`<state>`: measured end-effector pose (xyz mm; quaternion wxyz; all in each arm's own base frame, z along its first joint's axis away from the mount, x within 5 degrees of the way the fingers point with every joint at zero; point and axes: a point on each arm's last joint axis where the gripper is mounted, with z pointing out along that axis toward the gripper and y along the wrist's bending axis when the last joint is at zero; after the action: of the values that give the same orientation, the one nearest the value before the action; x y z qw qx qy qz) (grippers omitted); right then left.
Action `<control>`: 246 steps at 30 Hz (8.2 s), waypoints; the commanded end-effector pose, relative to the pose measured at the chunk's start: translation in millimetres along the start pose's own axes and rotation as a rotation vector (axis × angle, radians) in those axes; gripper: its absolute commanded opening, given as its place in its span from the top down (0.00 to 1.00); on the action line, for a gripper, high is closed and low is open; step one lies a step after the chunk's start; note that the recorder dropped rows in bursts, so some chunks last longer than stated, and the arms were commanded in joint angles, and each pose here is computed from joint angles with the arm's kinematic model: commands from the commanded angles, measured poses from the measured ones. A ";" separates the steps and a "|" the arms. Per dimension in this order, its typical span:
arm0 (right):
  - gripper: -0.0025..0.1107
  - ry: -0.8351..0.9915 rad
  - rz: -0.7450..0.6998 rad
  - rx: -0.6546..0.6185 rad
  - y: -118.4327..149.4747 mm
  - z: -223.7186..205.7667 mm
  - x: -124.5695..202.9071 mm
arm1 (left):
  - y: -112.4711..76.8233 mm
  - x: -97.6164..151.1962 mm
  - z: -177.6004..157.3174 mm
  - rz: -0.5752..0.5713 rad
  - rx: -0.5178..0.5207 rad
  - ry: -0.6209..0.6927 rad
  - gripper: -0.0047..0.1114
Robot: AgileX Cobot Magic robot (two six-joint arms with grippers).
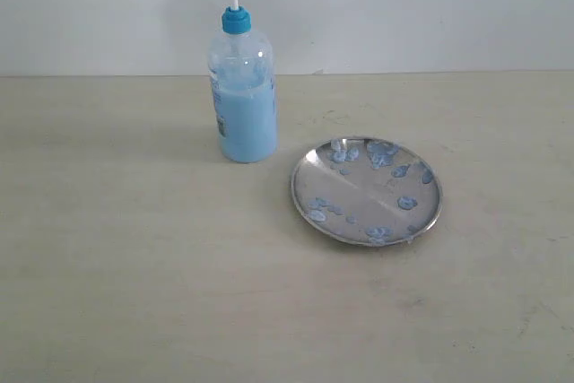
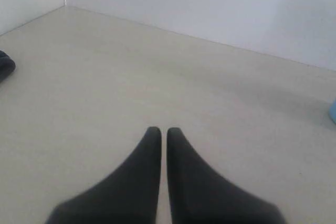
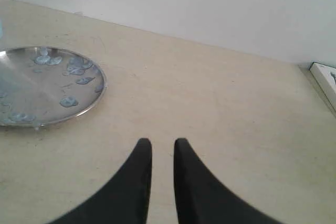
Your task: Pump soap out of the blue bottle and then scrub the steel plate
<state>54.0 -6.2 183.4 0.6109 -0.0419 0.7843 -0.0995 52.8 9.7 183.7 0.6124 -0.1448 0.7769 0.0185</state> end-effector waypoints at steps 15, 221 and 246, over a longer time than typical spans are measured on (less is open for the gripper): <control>0.93 -0.020 -0.003 0.007 -0.6 -0.6 -2.2 | -0.3 0.5 0.2 -0.006 0.009 -0.006 0.92; 0.98 -0.155 -0.068 -0.560 34.8 293.8 -205.3 | -296.8 55.7 319.0 0.841 1.150 0.127 0.92; 0.98 -0.220 -0.087 -0.702 50.3 300.7 -193.8 | -300.2 48.1 321.0 0.709 1.117 0.094 0.92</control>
<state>393.5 47.0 289.0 0.6339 -0.2943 0.6993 0.1501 422.9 -222.1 109.9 0.5286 0.4528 0.6892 -0.2013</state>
